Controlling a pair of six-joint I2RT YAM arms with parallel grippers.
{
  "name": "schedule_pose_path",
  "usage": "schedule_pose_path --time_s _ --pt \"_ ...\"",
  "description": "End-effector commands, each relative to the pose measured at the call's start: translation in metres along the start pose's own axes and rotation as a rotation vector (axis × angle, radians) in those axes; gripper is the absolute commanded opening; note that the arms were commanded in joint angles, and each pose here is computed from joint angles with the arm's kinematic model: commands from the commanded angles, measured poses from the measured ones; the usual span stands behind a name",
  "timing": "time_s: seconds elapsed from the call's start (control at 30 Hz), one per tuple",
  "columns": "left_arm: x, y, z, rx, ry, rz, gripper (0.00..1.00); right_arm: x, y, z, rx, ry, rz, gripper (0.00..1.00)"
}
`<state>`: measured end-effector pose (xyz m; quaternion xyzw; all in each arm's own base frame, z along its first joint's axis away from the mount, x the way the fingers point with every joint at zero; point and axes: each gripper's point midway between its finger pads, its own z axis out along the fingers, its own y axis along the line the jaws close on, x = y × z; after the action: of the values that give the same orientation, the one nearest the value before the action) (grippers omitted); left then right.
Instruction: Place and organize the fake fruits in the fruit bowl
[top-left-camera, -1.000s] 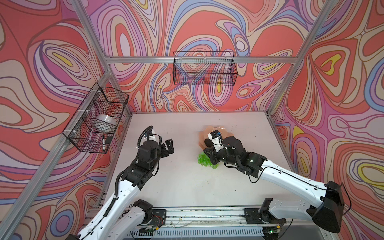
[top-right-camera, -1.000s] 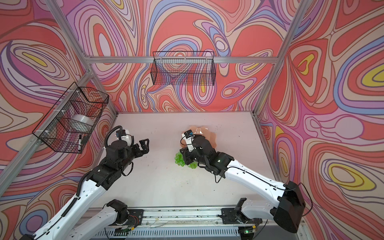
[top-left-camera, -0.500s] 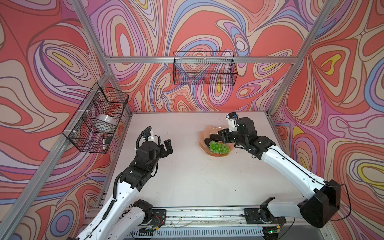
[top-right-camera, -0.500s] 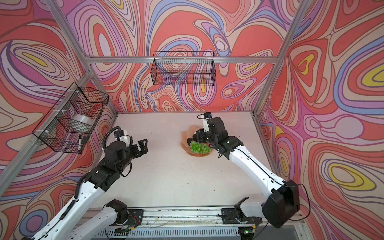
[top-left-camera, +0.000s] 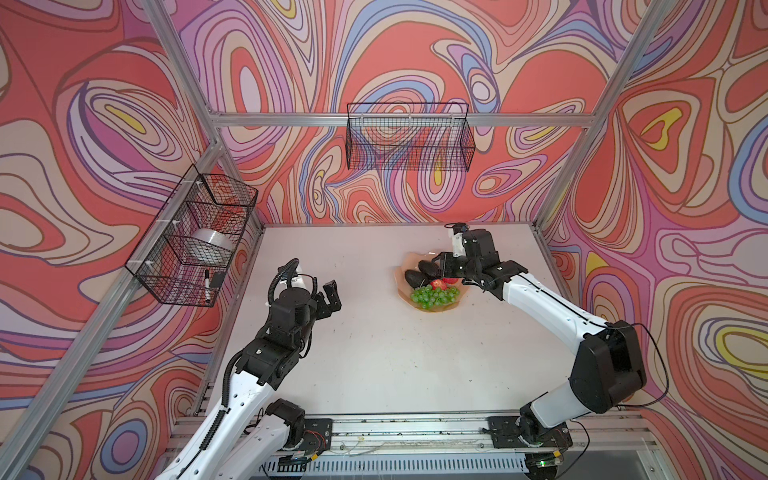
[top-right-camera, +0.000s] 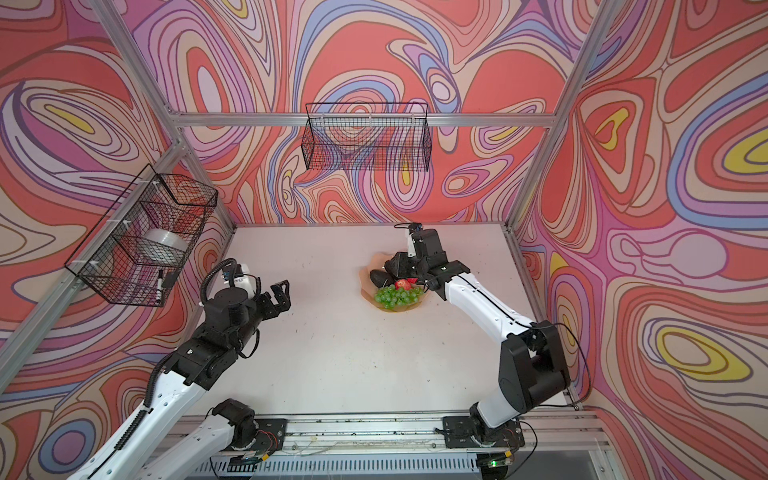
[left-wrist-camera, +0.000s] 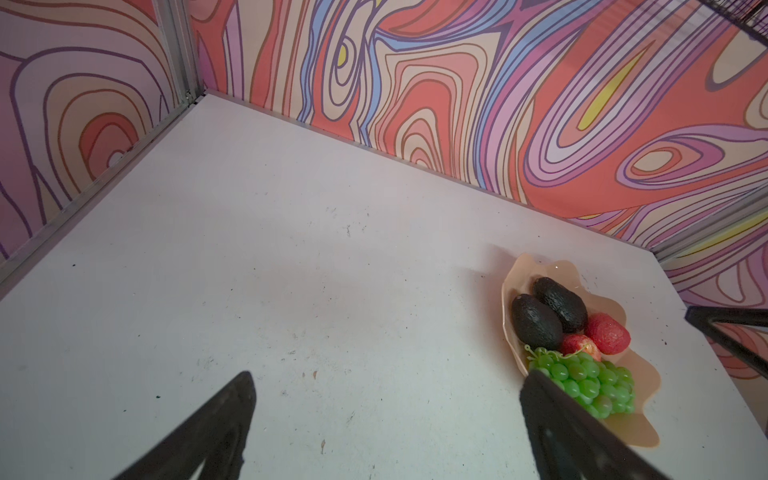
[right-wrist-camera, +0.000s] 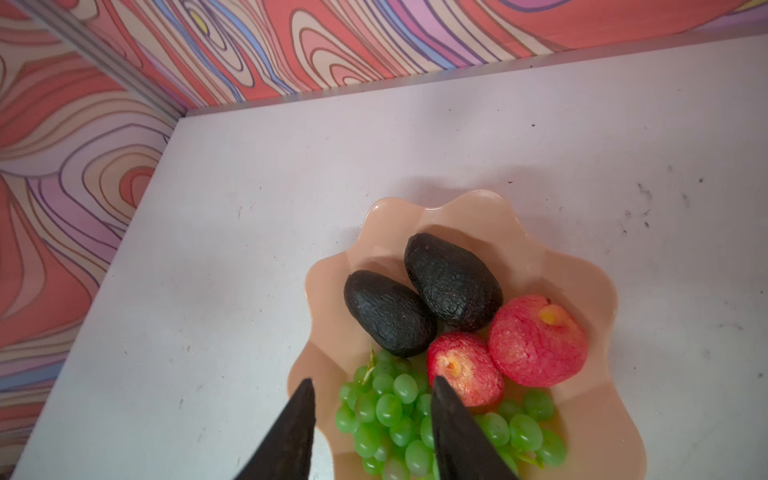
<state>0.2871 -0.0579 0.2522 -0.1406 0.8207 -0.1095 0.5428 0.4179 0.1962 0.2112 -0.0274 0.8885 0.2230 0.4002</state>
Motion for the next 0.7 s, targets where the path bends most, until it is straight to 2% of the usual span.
schedule_pose_path --time_s 0.0,0.03,0.1,0.2,0.37,0.5,0.6,0.67 --pt "-0.003 0.018 0.001 -0.081 -0.057 0.055 1.0 -0.023 -0.012 -0.025 0.027 -0.14 -0.041 0.7" --pt "-0.003 0.024 0.001 -0.109 -0.072 0.077 1.0 -0.024 -0.019 -0.029 0.044 -0.167 -0.046 0.75" --pt "-0.007 0.038 0.003 -0.18 -0.146 0.131 1.0 -0.023 -0.039 -0.038 0.073 -0.221 -0.05 0.98" --pt "0.0 0.056 0.013 -0.266 -0.214 0.239 1.0 -0.019 -0.077 -0.048 0.181 -0.283 -0.043 0.98" --pt "0.026 0.08 0.034 -0.357 -0.214 0.366 1.0 -0.002 -0.145 -0.056 0.387 -0.397 -0.038 0.98" --pt "0.058 0.108 0.057 -0.368 -0.131 0.351 1.0 0.014 -0.19 -0.055 0.503 -0.453 -0.023 0.98" --pt "0.07 0.128 0.07 -0.363 -0.117 0.312 1.0 0.023 -0.212 -0.052 0.563 -0.483 -0.03 0.98" --pt "0.07 0.128 0.075 -0.343 -0.097 0.311 1.0 0.026 -0.22 -0.047 0.569 -0.438 -0.054 0.98"
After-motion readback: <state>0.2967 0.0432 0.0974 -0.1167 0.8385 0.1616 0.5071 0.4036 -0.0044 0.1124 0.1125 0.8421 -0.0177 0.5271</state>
